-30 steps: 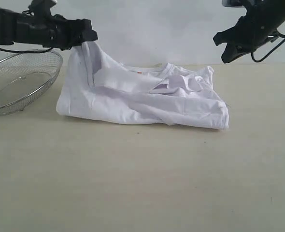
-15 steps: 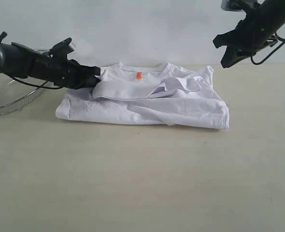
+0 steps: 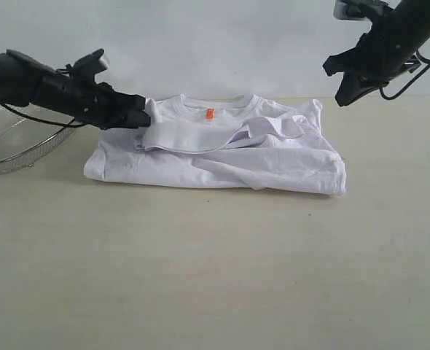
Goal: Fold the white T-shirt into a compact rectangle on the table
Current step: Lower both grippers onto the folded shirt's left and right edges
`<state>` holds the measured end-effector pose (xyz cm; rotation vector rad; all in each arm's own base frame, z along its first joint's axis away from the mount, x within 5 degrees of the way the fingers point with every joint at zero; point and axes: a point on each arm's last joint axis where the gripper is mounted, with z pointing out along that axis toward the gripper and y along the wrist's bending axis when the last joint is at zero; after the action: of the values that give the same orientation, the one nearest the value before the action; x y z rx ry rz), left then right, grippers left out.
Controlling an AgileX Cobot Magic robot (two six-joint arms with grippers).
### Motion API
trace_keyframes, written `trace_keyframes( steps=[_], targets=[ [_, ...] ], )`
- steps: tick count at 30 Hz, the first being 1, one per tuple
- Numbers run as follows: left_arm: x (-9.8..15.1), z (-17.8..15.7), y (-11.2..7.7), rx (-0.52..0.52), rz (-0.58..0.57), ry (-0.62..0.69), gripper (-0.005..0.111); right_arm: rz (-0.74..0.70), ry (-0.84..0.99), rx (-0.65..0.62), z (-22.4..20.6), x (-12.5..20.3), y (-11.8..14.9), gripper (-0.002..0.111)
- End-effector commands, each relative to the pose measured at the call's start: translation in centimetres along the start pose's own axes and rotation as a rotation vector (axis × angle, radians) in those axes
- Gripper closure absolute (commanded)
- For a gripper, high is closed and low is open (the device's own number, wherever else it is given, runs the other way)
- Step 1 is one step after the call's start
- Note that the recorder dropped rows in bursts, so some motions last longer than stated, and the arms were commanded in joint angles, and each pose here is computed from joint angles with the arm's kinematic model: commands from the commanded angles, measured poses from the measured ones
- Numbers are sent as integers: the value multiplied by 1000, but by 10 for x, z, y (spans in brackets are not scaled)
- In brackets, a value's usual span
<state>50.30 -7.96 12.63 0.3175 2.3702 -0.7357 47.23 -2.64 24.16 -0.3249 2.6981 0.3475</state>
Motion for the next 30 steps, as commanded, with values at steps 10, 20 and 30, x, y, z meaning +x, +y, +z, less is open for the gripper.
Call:
trace_keyframes(
  steps=[10, 20, 30],
  targets=[
    [-8, -44, -19, -45, 208, 213, 102, -2, 66, -21, 4, 8, 0, 108],
    [4, -46, -16, -71, 129, 340, 102, -78, 93, -18, 45, 12, 47, 108],
    [26, -31, -12, -47, 26, 474, 102, -81, 193, 41, 87, 20, 70, 108]
  ],
)
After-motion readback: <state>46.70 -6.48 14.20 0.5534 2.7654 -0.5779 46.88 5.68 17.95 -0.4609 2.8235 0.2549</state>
